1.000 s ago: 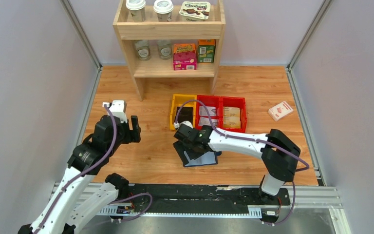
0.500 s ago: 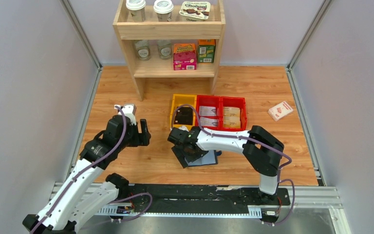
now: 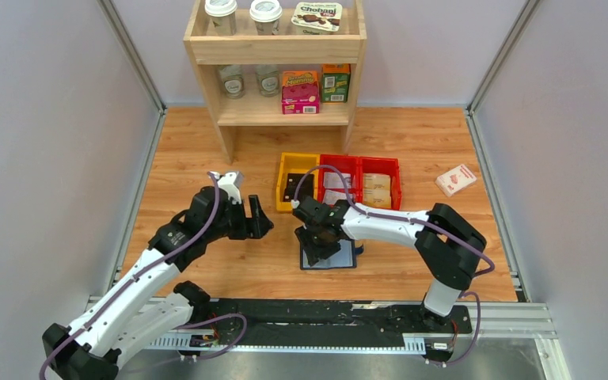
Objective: Take the credit cards out of the card holder
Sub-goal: Remove the credit card from the card holder.
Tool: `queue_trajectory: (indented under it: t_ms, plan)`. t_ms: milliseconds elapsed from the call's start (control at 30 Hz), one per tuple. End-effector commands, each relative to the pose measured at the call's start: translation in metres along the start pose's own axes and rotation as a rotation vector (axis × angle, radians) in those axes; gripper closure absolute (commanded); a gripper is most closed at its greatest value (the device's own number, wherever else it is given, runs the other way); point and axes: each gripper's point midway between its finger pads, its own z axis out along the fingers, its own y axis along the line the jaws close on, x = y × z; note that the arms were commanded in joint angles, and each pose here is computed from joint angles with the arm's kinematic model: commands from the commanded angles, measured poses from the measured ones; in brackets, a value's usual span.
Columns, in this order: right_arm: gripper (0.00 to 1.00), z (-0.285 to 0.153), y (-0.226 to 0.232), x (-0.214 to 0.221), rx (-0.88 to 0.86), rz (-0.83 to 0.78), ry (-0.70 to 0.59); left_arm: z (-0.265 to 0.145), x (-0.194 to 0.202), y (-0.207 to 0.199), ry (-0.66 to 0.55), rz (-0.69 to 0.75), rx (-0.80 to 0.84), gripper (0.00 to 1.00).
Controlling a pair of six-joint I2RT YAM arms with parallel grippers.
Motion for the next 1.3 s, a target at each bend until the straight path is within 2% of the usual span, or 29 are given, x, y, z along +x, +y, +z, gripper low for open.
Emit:
queue_trajectory:
  t_ms: [0,133,333,467,767,1067,1167,1267]
  plan:
    - [0.55,-0.006,0.012,-0.003,-0.155,0.001,-0.033,0.012,0.003,-0.025,0.008,-0.024,0.089,0.16]
    - [0.55,-0.011,0.010,-0.005,-0.219,0.025,-0.059,0.025,0.014,-0.044,0.059,-0.027,0.146,0.16]
    - [0.44,-0.015,0.002,-0.006,-0.256,0.073,-0.082,0.046,0.030,-0.066,0.131,-0.024,0.196,0.16]
    - [0.43,-0.015,-0.006,-0.005,-0.250,0.108,-0.088,0.052,0.034,-0.071,0.158,-0.018,0.197,0.15]
    - [0.64,-0.019,-0.028,-0.006,-0.229,0.214,-0.129,0.055,0.037,-0.074,0.176,-0.018,0.199,0.15]
    - [1.00,-0.040,-0.036,-0.009,-0.319,0.328,-0.239,0.074,0.045,-0.100,0.257,0.016,0.247,0.15]
    - [1.00,-0.043,-0.041,-0.010,-0.341,0.393,-0.279,0.083,0.046,-0.107,0.271,0.031,0.255,0.17]
    - [1.00,-0.051,-0.047,-0.010,-0.382,0.439,-0.324,0.093,0.044,-0.117,0.285,0.050,0.273,0.27]
